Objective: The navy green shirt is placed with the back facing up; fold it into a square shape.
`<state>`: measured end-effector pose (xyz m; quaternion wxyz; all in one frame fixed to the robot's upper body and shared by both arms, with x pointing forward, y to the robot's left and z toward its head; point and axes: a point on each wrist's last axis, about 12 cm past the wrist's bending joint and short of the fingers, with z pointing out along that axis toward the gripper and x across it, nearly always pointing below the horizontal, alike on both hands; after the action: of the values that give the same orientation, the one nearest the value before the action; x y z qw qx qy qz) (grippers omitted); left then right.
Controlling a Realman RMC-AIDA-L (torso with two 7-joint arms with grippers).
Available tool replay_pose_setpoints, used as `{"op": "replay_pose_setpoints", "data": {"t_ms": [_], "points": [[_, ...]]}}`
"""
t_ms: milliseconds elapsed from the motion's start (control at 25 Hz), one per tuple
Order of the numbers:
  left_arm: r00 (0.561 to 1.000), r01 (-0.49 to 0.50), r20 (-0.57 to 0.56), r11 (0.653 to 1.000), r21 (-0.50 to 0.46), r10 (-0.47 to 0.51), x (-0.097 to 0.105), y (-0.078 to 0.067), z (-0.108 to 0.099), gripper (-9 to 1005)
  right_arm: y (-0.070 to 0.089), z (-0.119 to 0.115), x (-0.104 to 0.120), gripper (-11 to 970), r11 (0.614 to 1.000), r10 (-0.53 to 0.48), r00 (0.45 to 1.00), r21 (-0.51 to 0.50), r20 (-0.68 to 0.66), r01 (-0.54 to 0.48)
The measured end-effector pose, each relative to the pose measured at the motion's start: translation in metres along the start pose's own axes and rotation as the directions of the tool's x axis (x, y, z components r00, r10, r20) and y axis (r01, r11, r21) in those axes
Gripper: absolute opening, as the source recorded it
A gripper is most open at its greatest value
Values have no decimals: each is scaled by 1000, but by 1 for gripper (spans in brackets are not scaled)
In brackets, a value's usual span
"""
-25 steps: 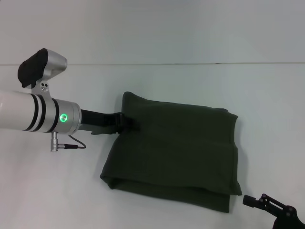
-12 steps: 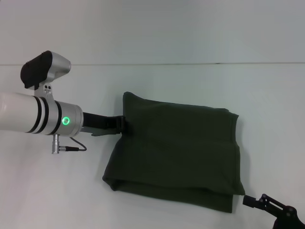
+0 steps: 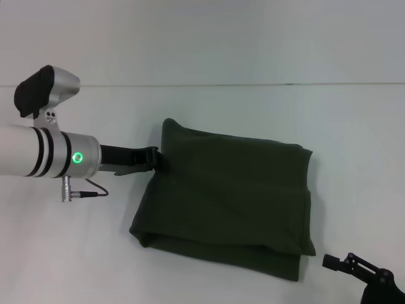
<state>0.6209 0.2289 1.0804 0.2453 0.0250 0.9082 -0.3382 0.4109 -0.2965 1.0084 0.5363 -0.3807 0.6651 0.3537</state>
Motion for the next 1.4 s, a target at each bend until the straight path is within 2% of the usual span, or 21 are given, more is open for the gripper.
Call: {"op": "replay_pose_setpoints", "data": {"t_ms": [200, 520, 920, 1160, 1320, 1400], "points": [[998, 42, 37, 999, -5, -42, 4, 11, -8, 47, -4, 2, -3, 946, 1000, 1, 1000, 0, 2, -1], [967, 193, 154, 979, 65, -201, 28, 40, -34, 47, -12, 4, -3, 946, 1000, -7, 1000, 31, -9, 7], [957, 218, 173, 971, 95, -232, 40, 43, -35, 56, -18, 8, -7, 947, 999, -21, 1000, 37, -4, 21], [945, 221, 222, 970, 106, -239, 40, 52, -45, 61, -19, 8, -8, 947, 999, -19, 1000, 50, 5, 19], [951, 140, 260, 984, 110, -165, 40, 56, -55, 305, -19, 7, -8, 947, 998, -17, 1000, 59, 13, 16], [942, 20, 329, 989, 144, -67, 38, 55, -65, 408, -20, 7, -9, 947, 997, -15, 1000, 70, 19, 14]]}}
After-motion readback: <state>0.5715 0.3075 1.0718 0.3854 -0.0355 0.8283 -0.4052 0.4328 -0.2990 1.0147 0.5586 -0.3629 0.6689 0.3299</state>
